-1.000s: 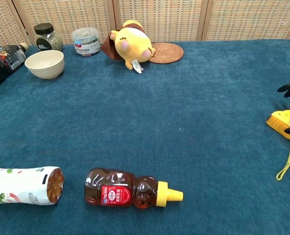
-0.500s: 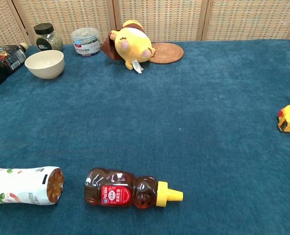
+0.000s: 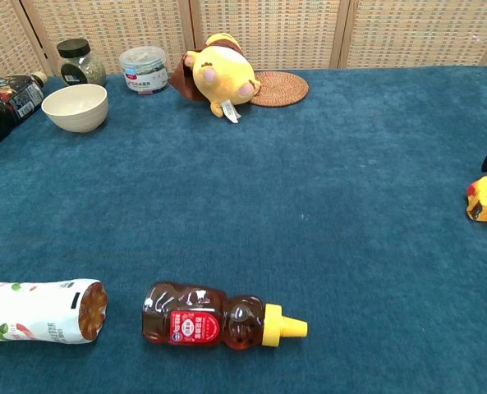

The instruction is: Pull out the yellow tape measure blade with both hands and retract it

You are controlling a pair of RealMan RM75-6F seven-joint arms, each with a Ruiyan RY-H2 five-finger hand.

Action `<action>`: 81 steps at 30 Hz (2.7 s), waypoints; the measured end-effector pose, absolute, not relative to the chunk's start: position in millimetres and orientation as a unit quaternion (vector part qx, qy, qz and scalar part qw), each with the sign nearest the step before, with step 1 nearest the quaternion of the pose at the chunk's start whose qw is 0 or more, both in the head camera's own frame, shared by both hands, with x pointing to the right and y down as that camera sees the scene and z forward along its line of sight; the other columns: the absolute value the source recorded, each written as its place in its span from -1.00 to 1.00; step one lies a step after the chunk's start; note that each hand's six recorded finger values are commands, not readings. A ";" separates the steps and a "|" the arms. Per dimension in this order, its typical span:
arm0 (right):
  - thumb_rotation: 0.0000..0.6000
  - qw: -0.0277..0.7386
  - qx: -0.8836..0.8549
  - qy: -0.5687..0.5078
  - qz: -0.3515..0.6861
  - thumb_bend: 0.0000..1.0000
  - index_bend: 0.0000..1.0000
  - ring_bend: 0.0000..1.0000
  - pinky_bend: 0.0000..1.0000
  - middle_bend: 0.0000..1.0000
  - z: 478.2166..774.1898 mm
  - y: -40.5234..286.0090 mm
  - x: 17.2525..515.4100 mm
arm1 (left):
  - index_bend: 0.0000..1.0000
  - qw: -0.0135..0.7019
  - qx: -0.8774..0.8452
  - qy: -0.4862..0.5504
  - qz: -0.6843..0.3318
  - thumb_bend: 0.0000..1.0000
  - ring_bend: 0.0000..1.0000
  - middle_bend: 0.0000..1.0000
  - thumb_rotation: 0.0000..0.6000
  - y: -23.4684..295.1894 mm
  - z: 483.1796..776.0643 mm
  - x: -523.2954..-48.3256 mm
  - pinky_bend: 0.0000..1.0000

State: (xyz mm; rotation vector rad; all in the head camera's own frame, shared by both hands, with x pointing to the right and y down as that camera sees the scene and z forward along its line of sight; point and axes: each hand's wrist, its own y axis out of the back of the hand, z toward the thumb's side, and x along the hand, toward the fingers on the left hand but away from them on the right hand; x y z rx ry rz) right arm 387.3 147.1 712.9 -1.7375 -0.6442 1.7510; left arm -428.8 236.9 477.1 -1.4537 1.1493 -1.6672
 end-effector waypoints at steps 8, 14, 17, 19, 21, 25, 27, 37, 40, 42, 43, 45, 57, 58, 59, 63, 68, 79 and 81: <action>0.25 0.290 -0.652 -0.238 0.659 -0.72 -0.37 -0.26 -0.27 -0.28 715.9 145.1 384.6 | -0.01 0.317 -0.552 0.438 -0.635 -0.48 -0.61 -0.33 1.00 237.5 477.6 -430.9 -0.53; 0.25 0.290 -0.651 -0.236 0.661 -0.72 -0.32 -0.22 -0.24 -0.24 717.1 144.7 385.5 | -0.01 0.317 -0.553 0.437 -0.635 -0.48 -0.61 -0.33 1.00 237.5 478.2 -430.8 -0.53; 0.26 0.288 -0.651 -0.238 0.660 -0.72 -0.27 -0.15 -0.20 -0.19 717.8 144.2 385.8 | -0.01 0.317 -0.553 0.437 -0.635 -0.48 -0.61 -0.33 1.00 237.2 478.6 -430.4 -0.53; 0.27 0.288 -0.652 -0.238 0.660 -0.72 -0.22 -0.11 -0.18 -0.15 718.4 144.0 385.7 | -0.01 0.317 -0.553 0.437 -0.635 -0.48 -0.61 -0.33 1.00 237.0 479.1 -430.1 -0.53; 0.26 0.288 -0.652 -0.238 0.660 -0.72 -0.19 -0.07 -0.15 -0.12 719.2 143.7 385.9 | -0.01 0.317 -0.553 0.437 -0.635 -0.48 -0.61 -0.33 1.00 236.7 479.3 -430.0 -0.53; 0.26 0.288 -0.653 -0.238 0.659 -0.71 -0.13 -0.01 -0.09 -0.07 720.0 142.7 384.8 | -0.01 0.318 -0.553 0.437 -0.634 -0.48 -0.61 -0.33 1.00 236.0 479.1 -429.7 -0.53; 0.26 0.290 -0.653 -0.238 0.658 -0.71 -0.12 0.01 -0.07 -0.05 720.1 142.1 384.8 | -0.01 0.317 -0.554 0.437 -0.634 -0.48 -0.61 -0.33 1.00 235.7 479.4 -429.2 -0.53; 0.24 0.291 -0.655 -0.233 0.657 -0.69 -0.16 -0.06 -0.09 -0.11 718.7 144.4 386.9 | -0.01 0.318 -0.555 0.436 -0.633 -0.48 -0.61 -0.33 1.00 234.7 479.9 -427.8 -0.53; 0.24 0.292 -0.656 -0.230 0.657 -0.67 -0.20 -0.07 -0.11 -0.13 717.5 145.7 387.1 | -0.01 0.318 -0.555 0.436 -0.633 -0.48 -0.61 -0.33 1.00 234.4 480.1 -427.4 -0.53; 0.25 0.293 -0.656 -0.228 0.657 -0.67 -0.20 -0.08 -0.11 -0.13 716.8 146.2 387.4 | -0.01 0.317 -0.556 0.436 -0.633 -0.48 -0.61 -0.33 1.00 234.4 480.4 -427.0 -0.53; 0.26 0.294 -0.656 -0.228 0.657 -0.67 -0.20 -0.08 -0.11 -0.13 716.7 146.4 387.6 | -0.01 0.317 -0.557 0.435 -0.632 -0.48 -0.61 -0.33 1.00 234.4 480.4 -426.8 -0.53; 0.26 0.294 -0.655 -0.226 0.658 -0.66 -0.20 -0.08 -0.11 -0.13 717.0 146.4 388.1 | -0.01 0.317 -0.557 0.436 -0.632 -0.48 -0.61 -0.33 1.00 234.6 480.3 -426.9 -0.53; 0.26 0.309 -0.652 -0.219 0.657 -0.63 0.03 0.15 0.06 0.08 720.7 143.2 388.2 | -0.01 0.318 -0.557 0.437 -0.630 -0.48 -0.61 -0.33 1.00 234.5 479.1 -427.5 -0.53; 0.26 0.309 -0.652 -0.221 0.656 -0.63 0.05 0.18 0.09 0.11 720.3 142.8 387.6 | -0.01 0.318 -0.557 0.437 -0.630 -0.48 -0.61 -0.33 1.00 234.4 479.2 -427.5 -0.53; 0.26 0.309 -0.653 -0.223 0.655 -0.62 0.07 0.21 0.12 0.12 719.5 142.1 387.0 | -0.01 0.319 -0.557 0.437 -0.630 -0.48 -0.61 -0.33 1.00 234.3 479.2 -427.4 -0.53; 0.26 0.312 -0.657 -0.231 0.646 -0.61 0.09 0.29 0.19 0.15 713.8 138.8 382.4 | -0.01 0.320 -0.563 0.434 -0.626 -0.48 -0.61 -0.33 1.00 232.3 481.1 -424.0 -0.53; 0.24 0.307 -0.666 -0.240 0.636 -0.61 0.10 0.31 0.21 0.16 706.6 135.7 375.5 | -0.01 0.324 -0.575 0.425 -0.620 -0.47 -0.61 -0.33 1.00 228.6 485.1 -417.0 -0.53; 0.25 0.279 -0.707 -0.269 0.592 -0.60 0.10 0.31 0.22 0.16 678.8 127.8 336.9 | 0.00 0.345 -0.614 0.396 -0.588 -0.48 -0.57 -0.33 1.00 208.0 499.3 -384.7 -0.46; 0.26 0.275 -0.716 -0.274 0.580 -0.60 0.10 0.31 0.22 0.16 672.5 126.8 326.0 | -0.01 0.348 -0.623 0.393 -0.580 -0.48 -0.54 -0.33 1.00 202.5 502.5 -376.3 -0.43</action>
